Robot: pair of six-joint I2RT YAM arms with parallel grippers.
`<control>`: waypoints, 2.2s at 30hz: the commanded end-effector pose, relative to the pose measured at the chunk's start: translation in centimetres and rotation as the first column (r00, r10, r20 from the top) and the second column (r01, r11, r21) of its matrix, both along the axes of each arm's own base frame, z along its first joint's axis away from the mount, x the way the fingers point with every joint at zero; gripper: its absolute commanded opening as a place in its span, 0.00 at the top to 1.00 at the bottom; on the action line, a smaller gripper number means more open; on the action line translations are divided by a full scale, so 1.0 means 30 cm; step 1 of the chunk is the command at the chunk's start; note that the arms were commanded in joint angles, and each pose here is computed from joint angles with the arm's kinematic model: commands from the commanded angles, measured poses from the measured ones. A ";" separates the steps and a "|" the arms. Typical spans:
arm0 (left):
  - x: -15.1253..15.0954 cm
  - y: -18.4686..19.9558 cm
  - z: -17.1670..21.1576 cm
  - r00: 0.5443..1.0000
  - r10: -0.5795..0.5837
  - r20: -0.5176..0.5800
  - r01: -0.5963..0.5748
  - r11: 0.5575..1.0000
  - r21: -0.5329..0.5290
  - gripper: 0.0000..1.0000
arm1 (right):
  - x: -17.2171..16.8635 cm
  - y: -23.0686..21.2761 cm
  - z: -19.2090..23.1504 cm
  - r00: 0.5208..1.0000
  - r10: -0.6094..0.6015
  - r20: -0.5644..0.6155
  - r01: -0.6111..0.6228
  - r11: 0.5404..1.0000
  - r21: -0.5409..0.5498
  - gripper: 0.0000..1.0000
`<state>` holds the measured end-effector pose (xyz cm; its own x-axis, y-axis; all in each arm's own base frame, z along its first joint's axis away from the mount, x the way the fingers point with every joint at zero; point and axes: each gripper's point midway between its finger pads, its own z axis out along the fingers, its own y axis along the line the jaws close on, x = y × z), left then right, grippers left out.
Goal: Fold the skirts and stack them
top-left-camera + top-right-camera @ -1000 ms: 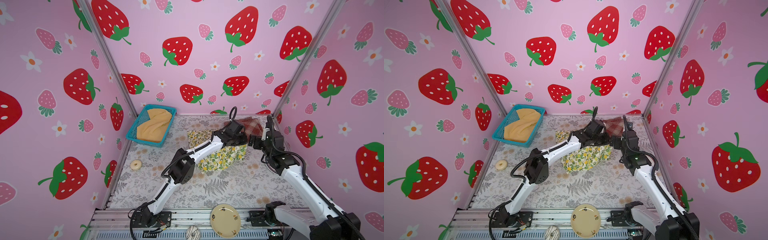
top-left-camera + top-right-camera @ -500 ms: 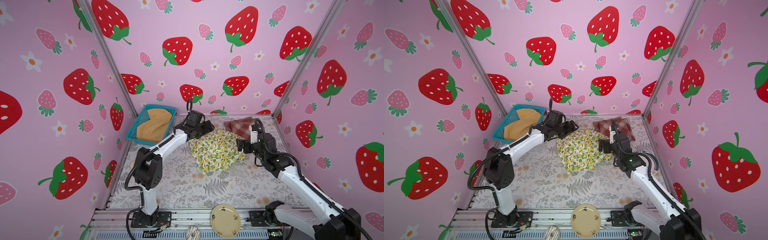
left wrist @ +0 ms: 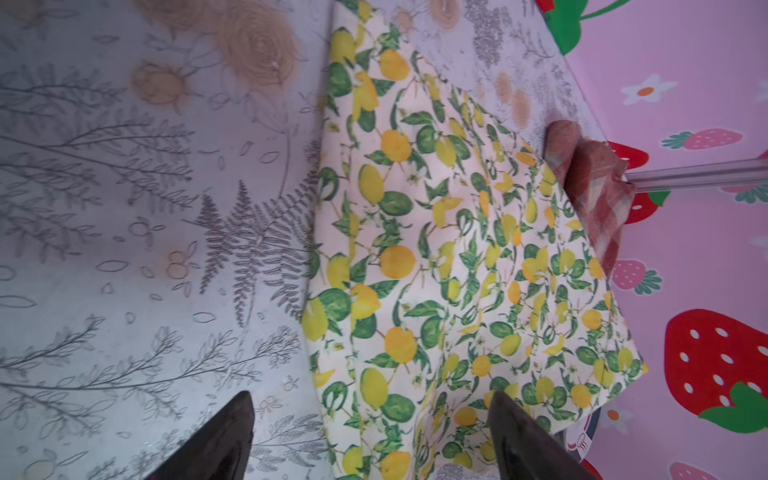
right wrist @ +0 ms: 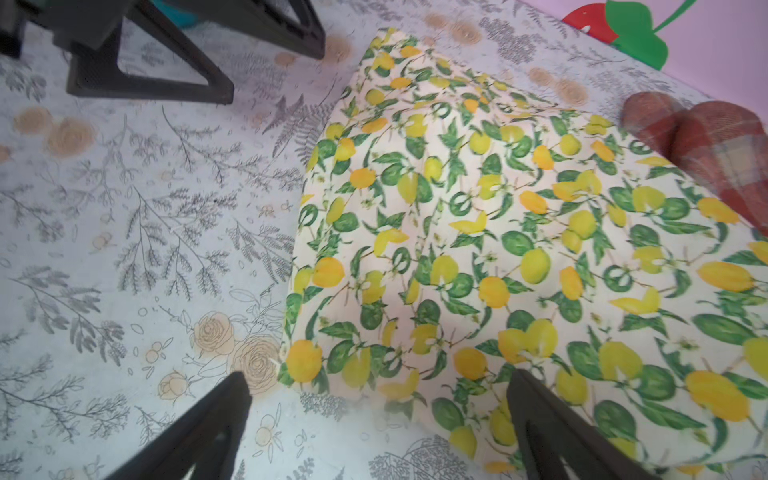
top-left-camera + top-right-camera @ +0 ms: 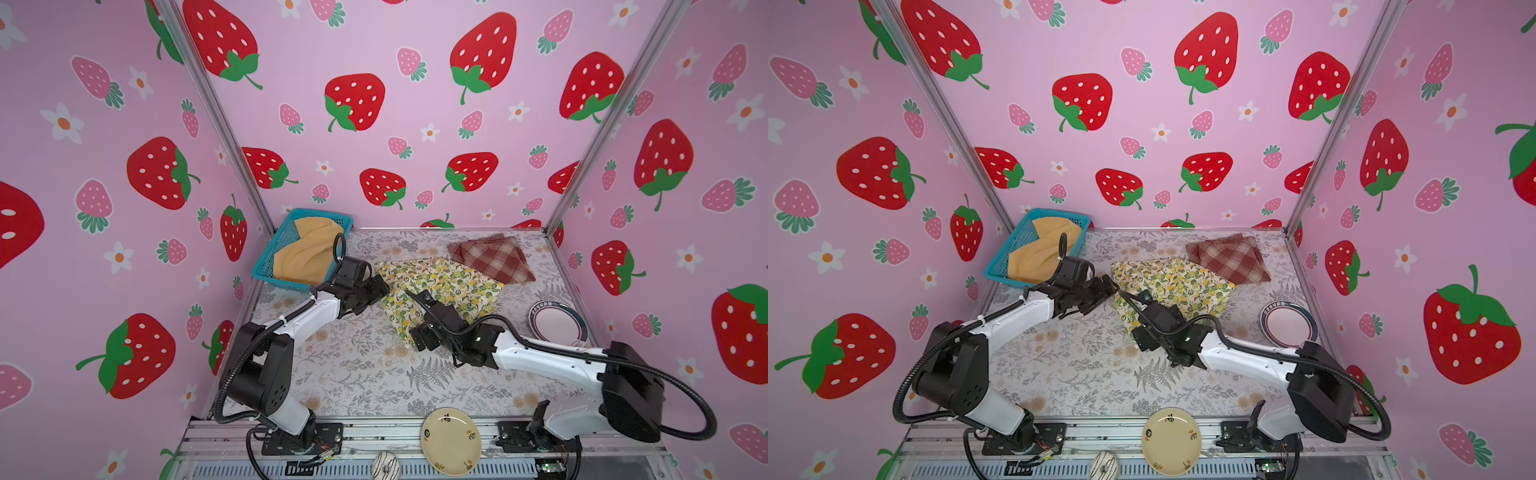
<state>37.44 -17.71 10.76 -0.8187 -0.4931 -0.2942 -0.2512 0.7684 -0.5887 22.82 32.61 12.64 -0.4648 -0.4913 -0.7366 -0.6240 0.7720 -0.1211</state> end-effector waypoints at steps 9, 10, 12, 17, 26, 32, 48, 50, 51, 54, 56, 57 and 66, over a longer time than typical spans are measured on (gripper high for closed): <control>-0.027 0.087 -0.003 0.998 0.061 0.029 -0.059 0.997 -0.052 0.11 | -0.001 0.106 -0.118 0.998 -0.055 -0.004 0.054 0.994 -0.093 0.00; -0.029 0.092 -0.009 0.998 0.061 0.027 -0.060 0.997 -0.049 0.11 | -0.001 0.106 -0.130 0.998 -0.059 -0.008 0.057 0.993 -0.099 0.00; -0.034 0.099 -0.018 0.998 0.063 0.021 -0.062 0.997 -0.049 0.12 | -0.002 0.112 -0.153 0.998 -0.060 -0.022 0.057 0.992 -0.112 0.01; -0.036 0.102 -0.031 0.998 0.063 0.014 -0.062 0.996 -0.062 0.12 | -0.004 0.097 -0.176 0.995 -0.096 -0.036 0.091 0.989 -0.113 0.02; -0.032 0.097 -0.019 0.998 0.062 0.019 -0.060 0.996 -0.071 0.13 | 0.076 -0.093 -0.063 0.971 -0.239 -0.001 0.239 0.970 -0.046 0.00; -0.034 0.084 -0.012 0.999 0.050 0.019 -0.049 0.995 -0.082 0.12 | 0.117 -0.230 -0.116 0.946 -0.315 -0.074 0.311 0.948 -0.063 0.00; -0.046 0.046 0.018 0.999 -0.002 0.035 0.006 0.994 -0.111 0.07 | 0.163 -0.319 -0.303 0.906 -0.387 -0.169 0.362 0.918 -0.162 0.08; -0.049 0.044 0.014 0.999 -0.006 0.031 0.009 0.993 -0.114 0.07 | 0.168 -0.322 -0.317 0.906 -0.387 -0.174 0.360 0.918 -0.168 0.10; -0.049 0.043 0.011 1.000 -0.008 0.029 0.011 0.993 -0.114 0.07 | 0.171 -0.322 -0.324 0.905 -0.387 -0.177 0.359 0.918 -0.172 0.13; -0.052 0.042 0.005 1.000 -0.013 0.027 0.016 0.993 -0.113 0.07 | 0.178 -0.328 -0.343 0.902 -0.392 -0.181 0.361 0.915 -0.183 0.17; -0.055 0.041 0.003 1.000 -0.016 0.025 0.018 0.993 -0.114 0.07 | 0.183 -0.332 -0.356 0.899 -0.396 -0.187 0.363 0.913 -0.186 0.21; -0.056 0.042 0.002 1.000 -0.016 0.024 0.019 0.993 -0.113 0.07 | 0.185 -0.334 -0.362 0.898 -0.397 -0.191 0.364 0.912 -0.188 0.23; -0.052 0.039 0.001 0.999 -0.026 0.024 0.028 0.993 -0.111 0.07 | 0.185 -0.351 -0.395 0.887 -0.409 -0.215 0.377 0.909 -0.177 0.54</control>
<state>35.53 -16.18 9.76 -0.8251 -0.5112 -0.2406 -0.2483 0.7105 -0.6584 29.09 23.33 2.42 -0.7665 -0.3075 -0.5638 -0.3047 0.9470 -0.1022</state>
